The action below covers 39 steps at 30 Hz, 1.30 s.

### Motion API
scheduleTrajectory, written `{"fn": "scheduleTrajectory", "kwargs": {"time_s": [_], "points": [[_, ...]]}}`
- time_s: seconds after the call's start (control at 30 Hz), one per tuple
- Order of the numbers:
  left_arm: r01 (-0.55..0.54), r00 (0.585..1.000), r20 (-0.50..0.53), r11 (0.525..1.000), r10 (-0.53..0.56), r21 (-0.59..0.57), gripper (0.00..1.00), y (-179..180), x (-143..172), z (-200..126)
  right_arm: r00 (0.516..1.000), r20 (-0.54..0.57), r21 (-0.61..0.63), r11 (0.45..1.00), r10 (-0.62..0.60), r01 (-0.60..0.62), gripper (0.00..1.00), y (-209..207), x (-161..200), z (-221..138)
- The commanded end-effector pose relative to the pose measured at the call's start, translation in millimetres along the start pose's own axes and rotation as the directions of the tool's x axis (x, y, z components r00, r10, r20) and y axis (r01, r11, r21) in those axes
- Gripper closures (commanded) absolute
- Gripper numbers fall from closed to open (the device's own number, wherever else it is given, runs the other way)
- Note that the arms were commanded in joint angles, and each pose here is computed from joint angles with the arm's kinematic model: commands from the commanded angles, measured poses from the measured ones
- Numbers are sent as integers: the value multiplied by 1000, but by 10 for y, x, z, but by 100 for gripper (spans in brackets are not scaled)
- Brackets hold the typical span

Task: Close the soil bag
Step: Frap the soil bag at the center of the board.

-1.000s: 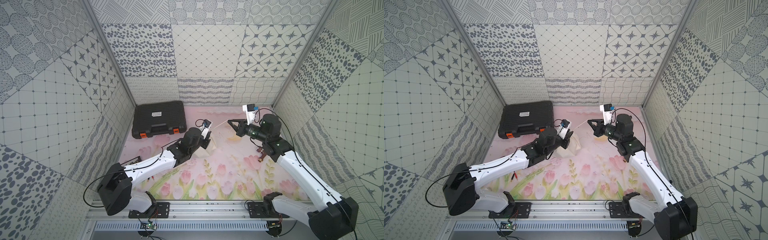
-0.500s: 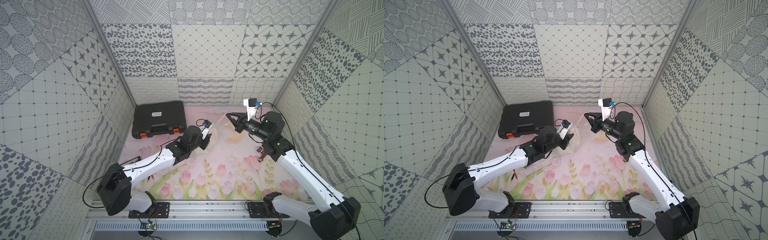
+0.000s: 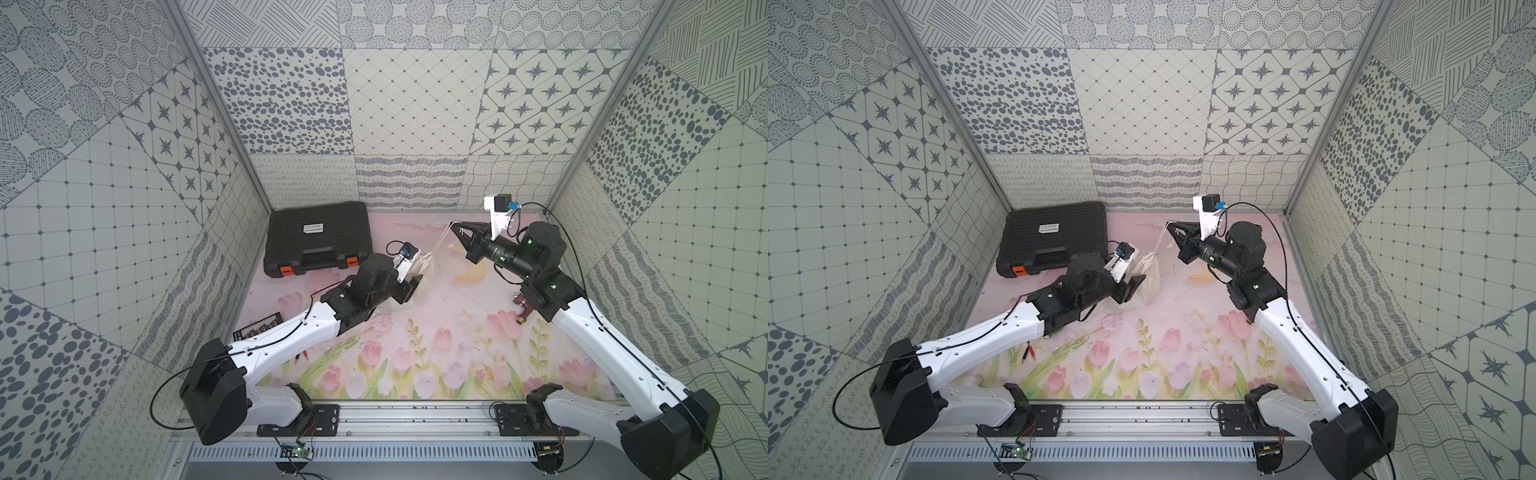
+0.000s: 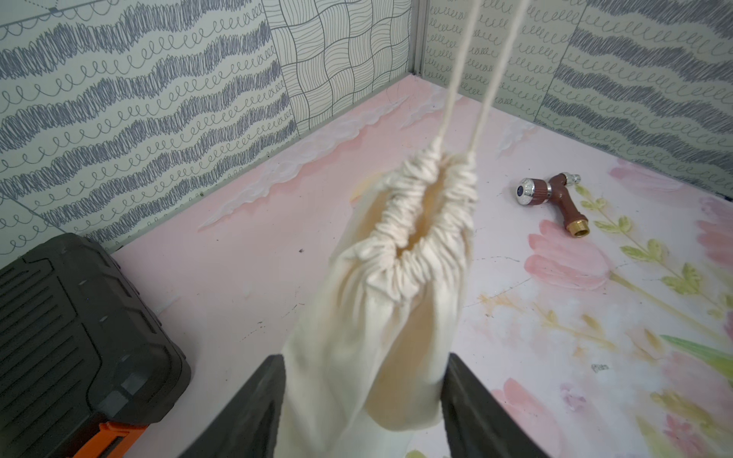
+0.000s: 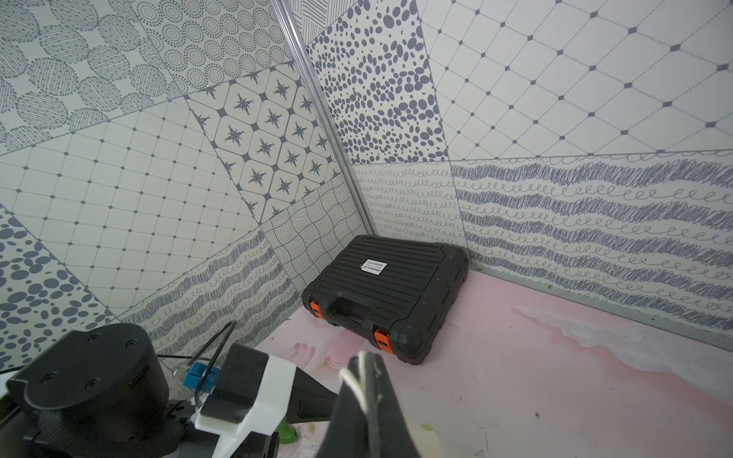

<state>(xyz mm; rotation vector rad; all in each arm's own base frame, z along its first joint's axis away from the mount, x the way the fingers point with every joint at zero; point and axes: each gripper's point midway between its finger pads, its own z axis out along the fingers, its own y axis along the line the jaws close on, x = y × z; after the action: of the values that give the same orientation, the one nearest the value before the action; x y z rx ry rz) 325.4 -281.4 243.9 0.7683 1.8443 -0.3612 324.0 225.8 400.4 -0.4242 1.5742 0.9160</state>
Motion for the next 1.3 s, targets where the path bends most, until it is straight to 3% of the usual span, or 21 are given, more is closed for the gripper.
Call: {"fn": "scheduleTrajectory", "kwargs": {"time_s": [0.0, 0.23, 0.47, 0.73, 0.87, 1.07, 1.27], "points": [[-9, 998, 55, 996, 4, 90, 31, -121, -123, -95, 991, 113, 4, 997, -77, 77, 100, 133, -395, -108], [-57, 994, 102, 983, 40, 172, 27, -261, -278, -157, 990, 118, -9, 996, -83, 84, 100, 179, -414, -123], [-95, 969, 245, 967, 35, 237, 22, -366, -770, -262, 991, 101, -15, 996, -84, 86, 100, 186, -350, -121], [-132, 958, 282, 960, 58, 248, 25, -382, -1140, 54, 991, 98, -10, 996, -88, 89, 100, 184, -303, -159], [-137, 957, 284, 957, 61, 256, 33, -394, -1207, 169, 991, 98, -13, 996, -89, 91, 100, 201, -307, -175], [-150, 954, 290, 954, 72, 259, 56, -398, -1291, 231, 992, 92, -17, 996, -81, 83, 100, 191, -269, -164], [-146, 971, 221, 953, 88, 264, 75, -402, -1120, 371, 991, 104, -26, 996, -85, 88, 100, 224, -317, -176]]}}
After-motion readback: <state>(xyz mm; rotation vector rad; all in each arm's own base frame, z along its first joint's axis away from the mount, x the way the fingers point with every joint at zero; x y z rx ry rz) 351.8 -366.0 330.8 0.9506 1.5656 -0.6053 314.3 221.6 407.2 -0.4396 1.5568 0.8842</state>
